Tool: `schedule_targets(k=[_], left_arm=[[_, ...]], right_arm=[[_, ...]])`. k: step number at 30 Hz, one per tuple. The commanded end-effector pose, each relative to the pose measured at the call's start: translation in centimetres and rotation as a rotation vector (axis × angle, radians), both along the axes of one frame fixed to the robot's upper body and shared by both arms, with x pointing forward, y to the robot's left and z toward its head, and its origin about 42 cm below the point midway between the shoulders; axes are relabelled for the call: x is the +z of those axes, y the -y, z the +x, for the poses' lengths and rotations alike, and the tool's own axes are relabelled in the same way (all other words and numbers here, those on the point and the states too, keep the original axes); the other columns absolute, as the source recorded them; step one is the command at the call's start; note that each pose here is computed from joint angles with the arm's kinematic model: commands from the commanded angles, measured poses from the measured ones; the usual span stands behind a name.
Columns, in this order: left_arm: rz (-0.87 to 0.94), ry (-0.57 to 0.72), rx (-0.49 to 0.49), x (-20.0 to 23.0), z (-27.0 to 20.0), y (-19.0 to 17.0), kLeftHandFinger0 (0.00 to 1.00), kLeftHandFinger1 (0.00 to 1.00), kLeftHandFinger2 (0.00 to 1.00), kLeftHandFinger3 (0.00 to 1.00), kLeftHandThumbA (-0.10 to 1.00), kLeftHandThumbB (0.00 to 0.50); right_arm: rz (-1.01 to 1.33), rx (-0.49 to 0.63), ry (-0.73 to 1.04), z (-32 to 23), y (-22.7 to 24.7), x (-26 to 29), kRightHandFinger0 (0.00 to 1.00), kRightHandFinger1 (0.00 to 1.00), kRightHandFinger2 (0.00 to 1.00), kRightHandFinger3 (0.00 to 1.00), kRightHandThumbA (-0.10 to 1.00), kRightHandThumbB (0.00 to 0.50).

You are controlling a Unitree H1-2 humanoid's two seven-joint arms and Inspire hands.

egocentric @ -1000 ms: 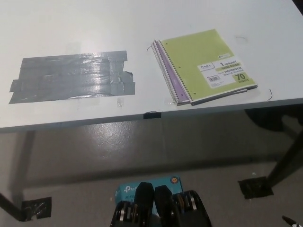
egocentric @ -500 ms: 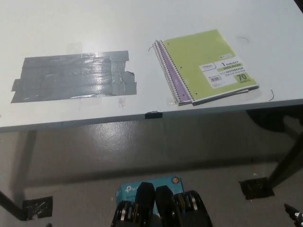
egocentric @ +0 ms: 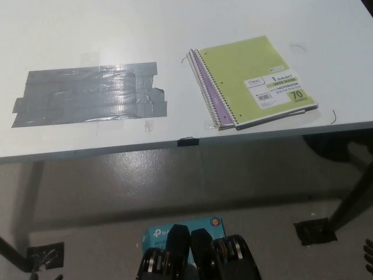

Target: The robot uses its right hand to align two notebooks stacked together until they are fully overlapped

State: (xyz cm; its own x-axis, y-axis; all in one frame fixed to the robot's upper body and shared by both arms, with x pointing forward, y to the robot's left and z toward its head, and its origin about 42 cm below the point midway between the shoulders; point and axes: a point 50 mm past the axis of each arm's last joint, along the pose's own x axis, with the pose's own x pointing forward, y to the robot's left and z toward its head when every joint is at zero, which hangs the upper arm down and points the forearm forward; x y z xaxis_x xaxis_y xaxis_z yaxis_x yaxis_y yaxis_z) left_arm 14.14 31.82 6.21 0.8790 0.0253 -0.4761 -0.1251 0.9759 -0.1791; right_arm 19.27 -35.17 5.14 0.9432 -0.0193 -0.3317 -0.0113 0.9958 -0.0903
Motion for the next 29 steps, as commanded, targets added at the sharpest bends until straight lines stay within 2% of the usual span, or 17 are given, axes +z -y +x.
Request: schedule_targets(k=[1, 2, 4, 7, 8, 14, 26, 29], left_arm=[[-0.023, 0.066, -0.018, 0.85, -0.02, -0.4, 0.95, 1.0, 1.0, 1.0, 1.0, 0.5], [-0.046, 0.075, -0.019, 0.87, -0.05, -0.42, 1.0, 1.0, 1.0, 1.0, 1.0, 0.5], [-0.089, 0.088, -0.019, 0.95, -0.07, -0.45, 1.0, 1.0, 1.0, 1.0, 1.0, 0.5], [-0.113, 0.094, -0.043, 1.05, -0.13, -0.43, 1.0, 1.0, 1.0, 1.0, 1.0, 0.5], [-0.108, 0.089, -0.059, 1.05, -0.14, -0.44, 1.0, 1.0, 1.0, 1.0, 1.0, 0.5], [-0.116, 0.072, -0.154, 0.71, -0.47, -0.26, 1.0, 1.0, 1.0, 1.0, 1.0, 0.5], [-0.116, 0.085, -0.148, 0.66, -0.78, -0.54, 1.0, 1.0, 1.0, 1.0, 1.0, 0.5], [-0.112, 0.078, -0.136, 0.73, -0.82, -0.49, 1.0, 1.0, 1.0, 1.0, 1.0, 0.5]], right_arm=[[0.084, -0.056, 0.034, 0.28, 0.49, 1.16, 1.0, 1.0, 1.0, 1.0, 1.0, 0.38], [0.089, -0.058, 0.03, 0.26, 0.52, 1.17, 1.0, 1.0, 1.0, 1.0, 1.0, 0.393], [0.108, -0.053, 0.024, 0.24, 0.55, 1.27, 1.0, 1.0, 1.0, 1.0, 1.0, 0.398], [0.16, -0.017, 0.009, 0.22, 0.65, 1.22, 1.0, 1.0, 1.0, 1.0, 1.0, 0.495], [0.175, -0.01, 0.001, 0.22, 0.7, 1.12, 1.0, 1.0, 1.0, 1.0, 1.0, 0.5], [0.186, 0.01, -0.016, 0.07, 0.9, 1.02, 1.0, 1.0, 1.0, 1.0, 1.0, 0.5], [0.156, -0.008, -0.013, -0.07, 0.93, 0.77, 1.0, 1.0, 1.0, 1.0, 1.0, 0.5], [0.153, -0.04, -0.03, -0.06, 0.92, 0.87, 1.0, 1.0, 1.0, 1.0, 1.0, 0.462]])
